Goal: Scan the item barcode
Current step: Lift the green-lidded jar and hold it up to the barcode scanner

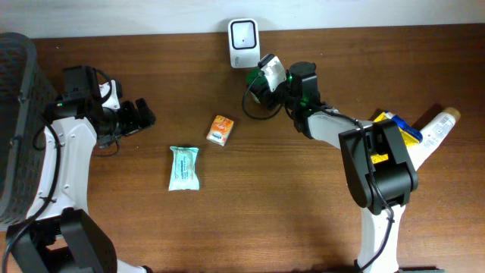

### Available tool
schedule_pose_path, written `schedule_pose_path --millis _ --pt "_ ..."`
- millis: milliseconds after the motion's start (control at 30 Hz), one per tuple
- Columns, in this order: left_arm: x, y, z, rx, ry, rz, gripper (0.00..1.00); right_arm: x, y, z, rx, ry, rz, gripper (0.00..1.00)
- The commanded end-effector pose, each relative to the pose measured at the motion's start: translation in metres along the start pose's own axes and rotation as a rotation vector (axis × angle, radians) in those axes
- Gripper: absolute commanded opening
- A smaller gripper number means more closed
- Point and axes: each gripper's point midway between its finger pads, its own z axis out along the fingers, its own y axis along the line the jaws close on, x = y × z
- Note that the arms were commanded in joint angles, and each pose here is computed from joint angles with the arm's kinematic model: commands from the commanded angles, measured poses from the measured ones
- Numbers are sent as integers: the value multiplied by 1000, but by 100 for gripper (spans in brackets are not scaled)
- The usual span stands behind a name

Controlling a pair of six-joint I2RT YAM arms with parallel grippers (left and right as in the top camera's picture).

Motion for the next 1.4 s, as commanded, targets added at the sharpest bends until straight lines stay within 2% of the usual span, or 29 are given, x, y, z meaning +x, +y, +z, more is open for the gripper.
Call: schedule_pose_path --millis 0,267,400,500,633,733,800,933,1067,1300,1367 --pt "3 4 6 -11 18 -6 99 14 10 5 -43 34 7 58" --pt "3 4 6 -11 18 -6 99 38 16 1 -67 138 52 98" --pt "3 4 6 -11 18 -6 99 26 18 -11 -74 159 62 98" --pt "3 4 6 -11 18 -6 99 3 21 -33 -79 177 72 98" --pt "3 4 6 -11 18 -6 99 -48 22 -88 -57 226 261 98" --pt "3 4 6 -11 18 -6 99 -85 20 -116 -60 282 287 98" --pt "3 4 6 -11 18 -6 99 -122 24 -131 -69 303 286 98" --pt "3 4 6 -11 18 -6 99 -159 16 -146 93 341 198 98" --pt "3 4 6 -11 18 -6 99 -156 22 -142 125 380 121 98" --pt "3 4 6 -11 18 -6 99 -103 39 -93 41 502 112 98" --pt "3 4 6 -11 18 -6 99 -80 34 -75 46 541 101 93"
